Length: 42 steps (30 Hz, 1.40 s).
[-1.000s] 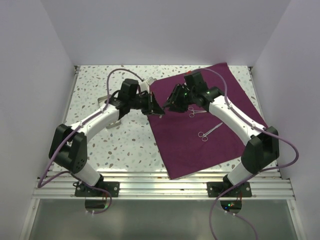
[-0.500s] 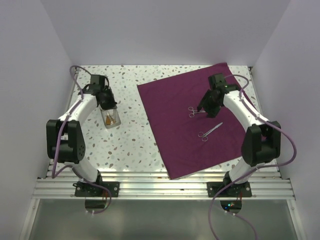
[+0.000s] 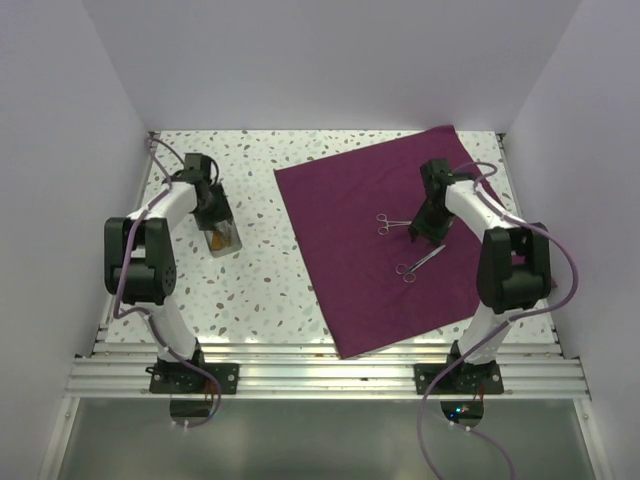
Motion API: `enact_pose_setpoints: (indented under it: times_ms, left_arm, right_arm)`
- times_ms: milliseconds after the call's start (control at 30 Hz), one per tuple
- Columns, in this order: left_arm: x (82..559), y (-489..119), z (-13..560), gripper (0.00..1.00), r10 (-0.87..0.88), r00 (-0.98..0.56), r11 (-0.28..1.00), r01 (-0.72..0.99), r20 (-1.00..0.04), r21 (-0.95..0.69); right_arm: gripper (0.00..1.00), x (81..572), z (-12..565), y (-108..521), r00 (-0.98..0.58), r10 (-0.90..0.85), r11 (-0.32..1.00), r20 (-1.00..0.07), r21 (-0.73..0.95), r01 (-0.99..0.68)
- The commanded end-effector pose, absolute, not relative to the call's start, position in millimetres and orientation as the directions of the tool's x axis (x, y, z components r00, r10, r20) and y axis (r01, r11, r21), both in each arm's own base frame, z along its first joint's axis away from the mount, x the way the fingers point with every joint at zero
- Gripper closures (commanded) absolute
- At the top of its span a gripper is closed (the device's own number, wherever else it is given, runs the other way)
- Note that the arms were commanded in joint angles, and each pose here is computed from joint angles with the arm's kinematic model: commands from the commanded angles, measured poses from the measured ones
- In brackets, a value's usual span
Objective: Prepare the surgical pack
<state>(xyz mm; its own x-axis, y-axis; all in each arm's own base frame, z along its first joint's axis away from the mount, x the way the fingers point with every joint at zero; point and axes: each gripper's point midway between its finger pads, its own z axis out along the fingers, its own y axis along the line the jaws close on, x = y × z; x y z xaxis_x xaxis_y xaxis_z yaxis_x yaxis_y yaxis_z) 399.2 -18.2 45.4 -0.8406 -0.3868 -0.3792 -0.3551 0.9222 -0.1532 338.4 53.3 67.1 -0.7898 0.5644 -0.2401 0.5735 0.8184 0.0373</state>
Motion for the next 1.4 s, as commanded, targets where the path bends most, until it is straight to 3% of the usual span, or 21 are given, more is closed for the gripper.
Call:
enact_pose_setpoints:
  times_ms: [0, 233, 633, 967, 1200, 1367]
  left_arm:
    - [410, -12, 87, 0.45, -0.396, -0.784, 0.918, -0.354, -0.477, -0.181]
    - [405, -33, 128, 0.44, -0.416, -0.746, 0.905, -0.287, -0.519, -0.313]
    - [390, -43, 120, 0.44, -0.415, -0.769, 0.900, -0.267, -0.487, -0.345]
    - [378, -80, 142, 0.44, -0.373, -0.785, 0.904, -0.189, -0.495, -0.382]
    - [376, -91, 149, 0.44, -0.351, -0.789, 0.909, -0.160, -0.503, -0.384]
    - [372, -89, 151, 0.43, -0.341, -0.789, 0.915, -0.153, -0.512, -0.373]
  right_arm:
    - [0.57, 328, 47, 50, -0.798, 0.568, 0.812, -0.200, -0.022, 0.583]
    - [0.59, 315, 32, 55, -0.791, 0.591, 0.800, -0.161, -0.014, 0.600]
    - [0.62, 298, -2, 57, -0.784, 0.610, 0.787, -0.114, -0.020, 0.616]
    - [0.89, 295, 11, 56, -0.770, 0.623, 0.777, -0.138, -0.006, 0.630]
    - [0.88, 296, 21, 55, -0.782, 0.606, 0.791, -0.148, 0.000, 0.612]
    - [0.76, 303, 35, 60, -0.784, 0.599, 0.798, -0.163, 0.049, 0.600]
